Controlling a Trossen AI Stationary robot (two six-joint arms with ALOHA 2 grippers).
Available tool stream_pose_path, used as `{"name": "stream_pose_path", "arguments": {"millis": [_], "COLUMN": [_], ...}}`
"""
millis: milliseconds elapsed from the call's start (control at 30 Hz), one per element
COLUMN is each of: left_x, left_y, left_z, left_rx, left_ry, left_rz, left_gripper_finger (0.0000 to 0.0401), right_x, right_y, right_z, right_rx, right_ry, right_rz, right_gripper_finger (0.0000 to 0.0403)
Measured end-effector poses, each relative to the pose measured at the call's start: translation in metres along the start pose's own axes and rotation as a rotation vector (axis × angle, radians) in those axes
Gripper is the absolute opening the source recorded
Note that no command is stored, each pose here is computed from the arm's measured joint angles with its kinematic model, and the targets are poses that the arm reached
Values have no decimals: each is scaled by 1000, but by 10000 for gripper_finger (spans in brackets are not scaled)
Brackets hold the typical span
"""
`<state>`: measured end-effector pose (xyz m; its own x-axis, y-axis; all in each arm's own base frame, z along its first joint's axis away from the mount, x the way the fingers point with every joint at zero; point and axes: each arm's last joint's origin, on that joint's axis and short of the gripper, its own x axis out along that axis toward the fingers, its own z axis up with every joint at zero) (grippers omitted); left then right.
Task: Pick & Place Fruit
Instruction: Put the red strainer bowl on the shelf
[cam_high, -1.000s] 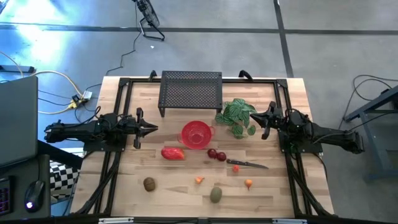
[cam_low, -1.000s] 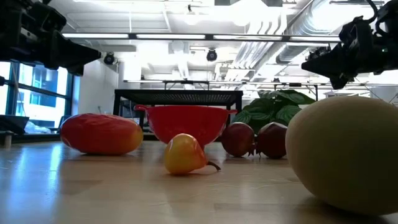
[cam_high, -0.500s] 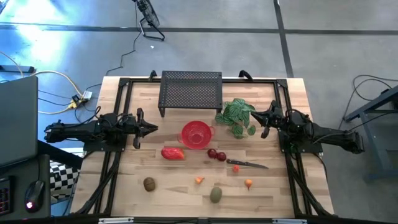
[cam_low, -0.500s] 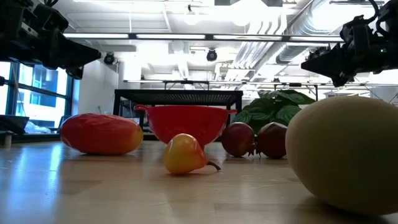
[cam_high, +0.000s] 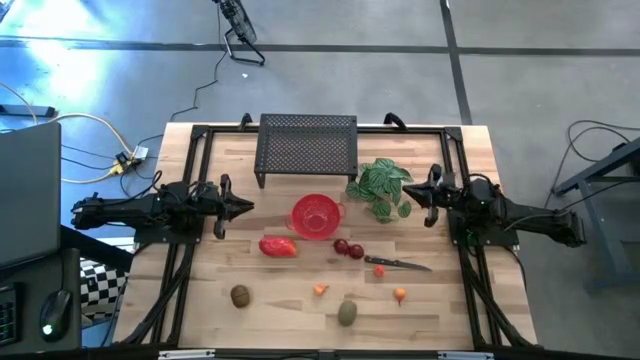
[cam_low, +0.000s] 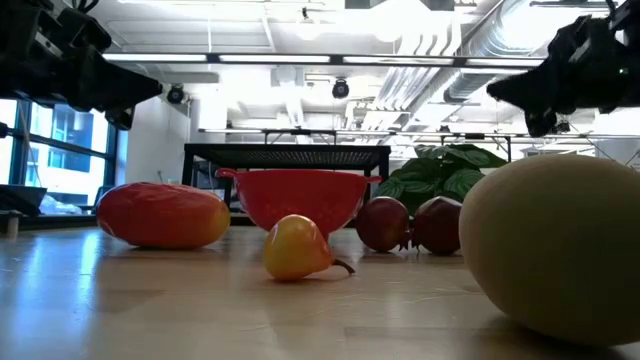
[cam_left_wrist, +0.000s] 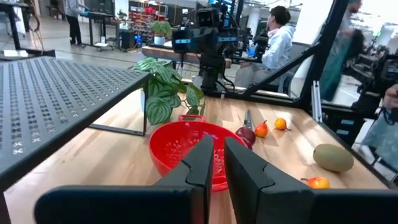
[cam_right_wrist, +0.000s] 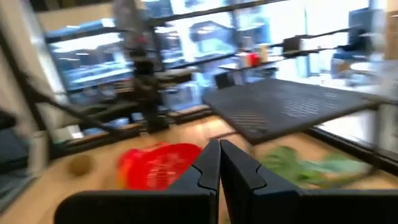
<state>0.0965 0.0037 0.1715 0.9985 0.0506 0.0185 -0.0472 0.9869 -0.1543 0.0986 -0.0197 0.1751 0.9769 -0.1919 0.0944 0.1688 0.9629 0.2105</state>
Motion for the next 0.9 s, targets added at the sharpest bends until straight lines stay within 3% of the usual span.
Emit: {"name": "stream_pose_path", "arguments": {"millis": [233, 333, 900], "left_x": [0, 0, 0], "left_y": [0, 0, 0], "left_z": [0, 0, 0], "left_rx": [-34, -34, 43], "left_ry": [-4, -5, -1], "left_rz": [-1, 0, 1], "left_gripper_finger": [35, 35, 35], "right_x": [-2, -2, -2], "right_y": [8, 9, 8], "right_z": [19, 19, 18], "right_rx": [-10, -22, -30], "right_ry": [-176, -172, -170], "right_rz": [160, 197, 172], "right_gripper_finger": [3, 3, 3]}}
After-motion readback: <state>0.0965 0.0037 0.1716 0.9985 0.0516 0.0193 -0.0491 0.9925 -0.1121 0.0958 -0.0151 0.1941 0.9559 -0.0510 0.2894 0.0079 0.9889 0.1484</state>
